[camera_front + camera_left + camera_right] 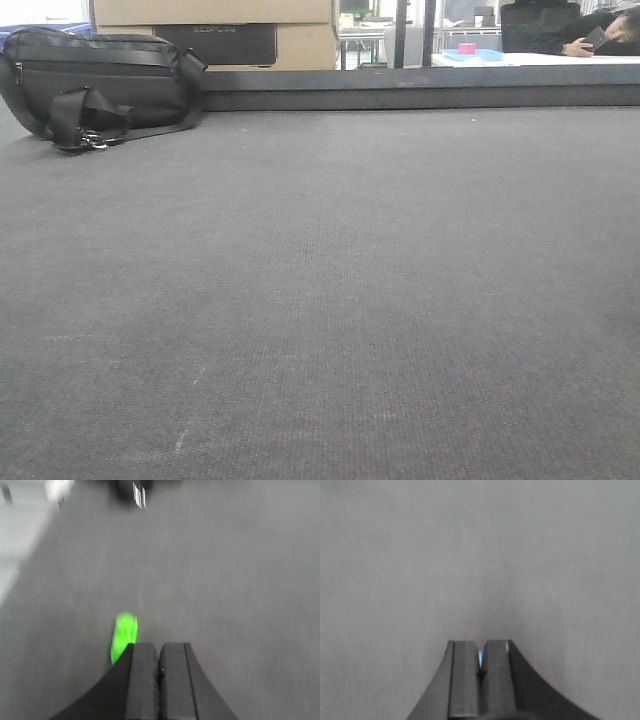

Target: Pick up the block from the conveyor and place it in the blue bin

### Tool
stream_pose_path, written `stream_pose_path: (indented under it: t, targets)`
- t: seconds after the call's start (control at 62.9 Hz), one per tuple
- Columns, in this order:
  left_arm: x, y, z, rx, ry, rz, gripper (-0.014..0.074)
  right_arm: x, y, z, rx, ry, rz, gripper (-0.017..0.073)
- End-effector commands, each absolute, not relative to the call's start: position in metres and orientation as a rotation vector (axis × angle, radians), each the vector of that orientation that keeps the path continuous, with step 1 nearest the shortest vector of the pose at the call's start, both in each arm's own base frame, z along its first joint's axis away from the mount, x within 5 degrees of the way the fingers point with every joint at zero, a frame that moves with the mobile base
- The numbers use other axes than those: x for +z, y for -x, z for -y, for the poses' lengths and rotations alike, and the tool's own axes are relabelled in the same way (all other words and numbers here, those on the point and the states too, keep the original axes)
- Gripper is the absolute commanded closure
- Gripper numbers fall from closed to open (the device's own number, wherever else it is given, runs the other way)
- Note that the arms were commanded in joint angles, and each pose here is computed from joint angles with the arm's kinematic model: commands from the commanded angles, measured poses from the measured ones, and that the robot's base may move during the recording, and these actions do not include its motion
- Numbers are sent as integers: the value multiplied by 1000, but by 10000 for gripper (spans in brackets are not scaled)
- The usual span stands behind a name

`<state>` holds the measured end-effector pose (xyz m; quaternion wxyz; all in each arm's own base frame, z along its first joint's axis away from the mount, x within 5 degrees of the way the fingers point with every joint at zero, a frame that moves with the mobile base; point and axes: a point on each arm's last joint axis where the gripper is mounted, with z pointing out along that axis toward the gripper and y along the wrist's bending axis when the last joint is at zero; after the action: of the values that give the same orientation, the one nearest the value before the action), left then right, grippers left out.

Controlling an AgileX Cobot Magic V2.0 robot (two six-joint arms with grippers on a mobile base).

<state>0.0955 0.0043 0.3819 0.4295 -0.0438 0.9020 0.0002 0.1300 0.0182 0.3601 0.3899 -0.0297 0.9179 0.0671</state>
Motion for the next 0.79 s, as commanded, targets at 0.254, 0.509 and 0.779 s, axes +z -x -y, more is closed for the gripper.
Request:
stream_pose_path:
  t: [0.254, 0.509, 0.779]
  targets:
    - [370, -195, -3, -76, 133, -2643, 705, 319, -210, -25, 165, 86, -2856, 721]
    - [336, -235, -4, -76, 147, -2806, 705, 293, -230, -26, 155, 83, -2970, 573]
    - [324, -246, -5, -75, 150, -2834, 705, 282, -235, -26, 148, 72, -2915, 179]
